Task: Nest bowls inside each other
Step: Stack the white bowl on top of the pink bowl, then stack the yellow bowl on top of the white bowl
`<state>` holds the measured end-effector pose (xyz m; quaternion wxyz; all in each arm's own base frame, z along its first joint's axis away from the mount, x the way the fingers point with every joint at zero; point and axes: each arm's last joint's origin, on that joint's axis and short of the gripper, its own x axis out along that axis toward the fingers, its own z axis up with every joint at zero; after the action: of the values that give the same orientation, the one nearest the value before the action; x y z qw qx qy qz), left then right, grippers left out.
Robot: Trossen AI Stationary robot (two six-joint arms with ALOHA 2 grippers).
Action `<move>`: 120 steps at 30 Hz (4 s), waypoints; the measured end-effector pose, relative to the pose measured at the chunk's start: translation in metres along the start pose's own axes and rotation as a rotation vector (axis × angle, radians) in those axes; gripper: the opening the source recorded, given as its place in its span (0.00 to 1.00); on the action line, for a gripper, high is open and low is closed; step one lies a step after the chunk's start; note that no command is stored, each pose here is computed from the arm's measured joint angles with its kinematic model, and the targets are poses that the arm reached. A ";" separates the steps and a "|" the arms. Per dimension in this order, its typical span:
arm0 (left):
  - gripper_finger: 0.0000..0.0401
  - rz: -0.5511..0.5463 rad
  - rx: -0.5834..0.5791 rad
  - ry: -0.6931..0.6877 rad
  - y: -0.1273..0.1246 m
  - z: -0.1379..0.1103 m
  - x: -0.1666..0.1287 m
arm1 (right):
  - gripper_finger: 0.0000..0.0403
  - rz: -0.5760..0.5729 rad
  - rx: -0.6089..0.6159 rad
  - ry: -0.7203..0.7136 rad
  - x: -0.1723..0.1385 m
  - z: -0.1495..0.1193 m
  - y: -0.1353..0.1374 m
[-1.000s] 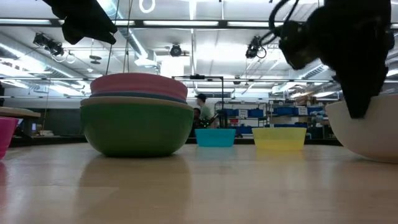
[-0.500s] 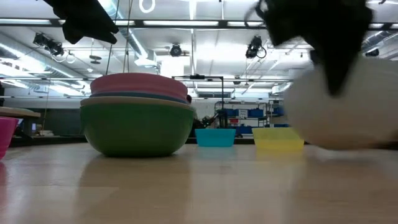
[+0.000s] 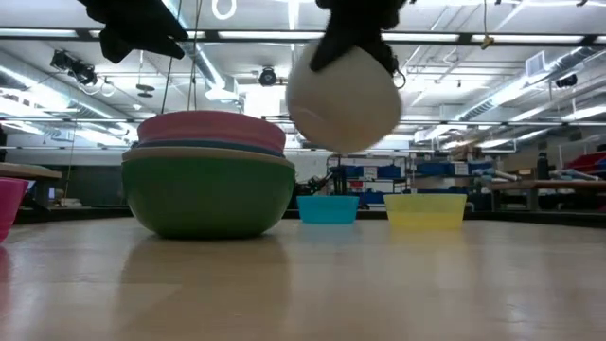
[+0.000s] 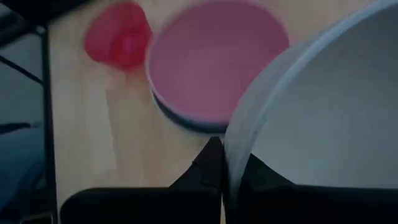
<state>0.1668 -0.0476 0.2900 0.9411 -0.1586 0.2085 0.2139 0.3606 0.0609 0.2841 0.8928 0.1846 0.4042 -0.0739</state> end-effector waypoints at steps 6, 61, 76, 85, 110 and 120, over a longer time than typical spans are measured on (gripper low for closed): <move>0.42 0.002 -0.002 -0.065 -0.003 0.006 0.000 | 0.00 0.069 -0.072 -0.175 -0.004 0.022 0.004; 0.42 -0.012 0.031 -0.128 -0.006 0.012 -0.001 | 0.42 -0.635 0.044 0.472 -0.006 0.020 -0.067; 0.42 -0.006 0.042 -0.121 -0.006 0.011 -0.001 | 0.43 -0.514 0.170 0.517 0.056 -0.026 -0.124; 0.42 -0.007 0.042 -0.121 -0.005 0.011 -0.001 | 0.26 -0.419 0.223 0.517 0.074 -0.047 -0.143; 0.42 0.038 0.007 -0.191 -0.006 0.016 -0.001 | 0.00 -0.048 -0.125 -0.051 0.010 0.058 0.008; 0.42 0.038 0.005 -0.192 -0.006 0.016 -0.001 | 0.01 0.018 -0.161 -0.075 0.013 0.053 0.021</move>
<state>0.1736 -0.0469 0.3056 0.9529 -0.1311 0.1207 0.2455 0.4119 0.0598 0.3118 0.9199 0.1127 0.3734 -0.0401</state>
